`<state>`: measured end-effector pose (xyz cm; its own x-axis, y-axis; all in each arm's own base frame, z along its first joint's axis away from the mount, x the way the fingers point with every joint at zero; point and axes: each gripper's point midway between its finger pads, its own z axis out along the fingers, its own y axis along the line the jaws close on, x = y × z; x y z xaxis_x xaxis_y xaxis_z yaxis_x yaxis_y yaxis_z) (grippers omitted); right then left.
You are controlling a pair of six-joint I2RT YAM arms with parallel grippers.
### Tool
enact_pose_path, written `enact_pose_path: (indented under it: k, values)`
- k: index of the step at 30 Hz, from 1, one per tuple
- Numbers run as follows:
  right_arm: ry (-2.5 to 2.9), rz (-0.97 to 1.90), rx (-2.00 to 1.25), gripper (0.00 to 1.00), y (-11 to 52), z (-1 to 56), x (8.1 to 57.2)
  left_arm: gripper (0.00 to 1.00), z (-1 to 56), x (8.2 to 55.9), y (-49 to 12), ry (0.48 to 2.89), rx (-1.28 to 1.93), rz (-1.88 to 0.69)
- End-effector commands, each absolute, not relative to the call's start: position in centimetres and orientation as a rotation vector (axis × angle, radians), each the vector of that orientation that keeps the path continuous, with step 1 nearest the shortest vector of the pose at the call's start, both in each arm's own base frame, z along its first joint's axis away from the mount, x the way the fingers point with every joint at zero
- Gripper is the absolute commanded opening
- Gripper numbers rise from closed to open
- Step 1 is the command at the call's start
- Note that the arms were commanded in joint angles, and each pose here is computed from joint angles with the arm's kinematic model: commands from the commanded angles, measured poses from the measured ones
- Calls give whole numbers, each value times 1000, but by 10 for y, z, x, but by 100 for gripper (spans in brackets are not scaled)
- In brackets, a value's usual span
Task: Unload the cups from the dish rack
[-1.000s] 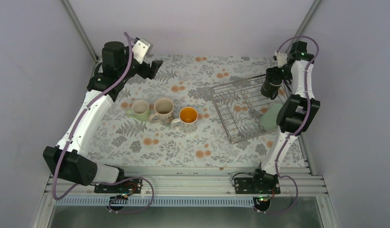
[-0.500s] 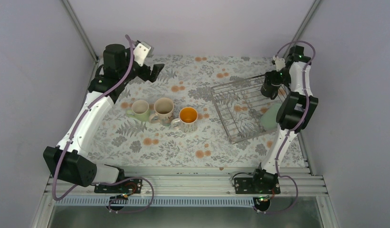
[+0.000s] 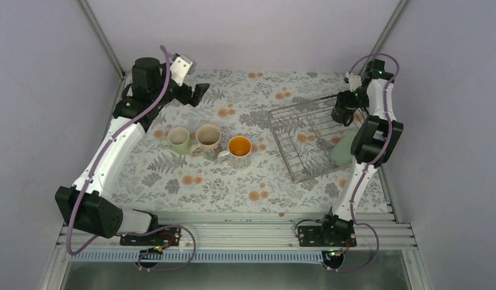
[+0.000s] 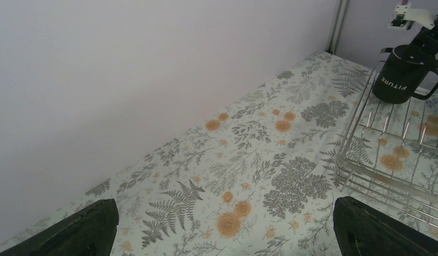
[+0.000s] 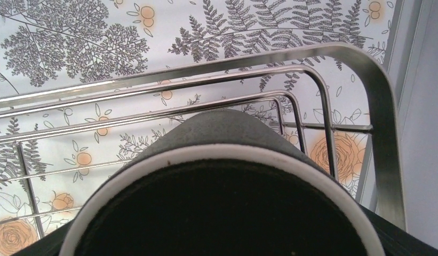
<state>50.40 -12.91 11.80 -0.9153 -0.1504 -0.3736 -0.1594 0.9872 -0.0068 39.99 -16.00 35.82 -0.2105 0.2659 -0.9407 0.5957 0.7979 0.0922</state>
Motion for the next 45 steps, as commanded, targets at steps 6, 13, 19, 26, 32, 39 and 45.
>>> enact_pose_path:
  k: [6,13,19,26,32,39,45]
  values:
    - [2722,57,-212,54,-129,134,505,100,365,392,-172,1769,706,-423]
    - [2619,131,-265,42,-105,192,489,100,371,380,-203,1723,842,-639]
    - [2461,223,-393,36,-60,265,461,100,377,384,-232,1687,921,-799]
    - [2281,380,-554,38,-2,333,424,100,375,384,-270,1631,995,-1055]
    - [2139,538,-679,38,50,367,396,100,371,374,-311,1538,1084,-1303]
    - [2009,762,-761,35,96,395,378,100,365,367,-365,1480,1139,-1394]
    - [1916,846,-782,35,108,415,374,100,358,376,-389,1480,1126,-1486]
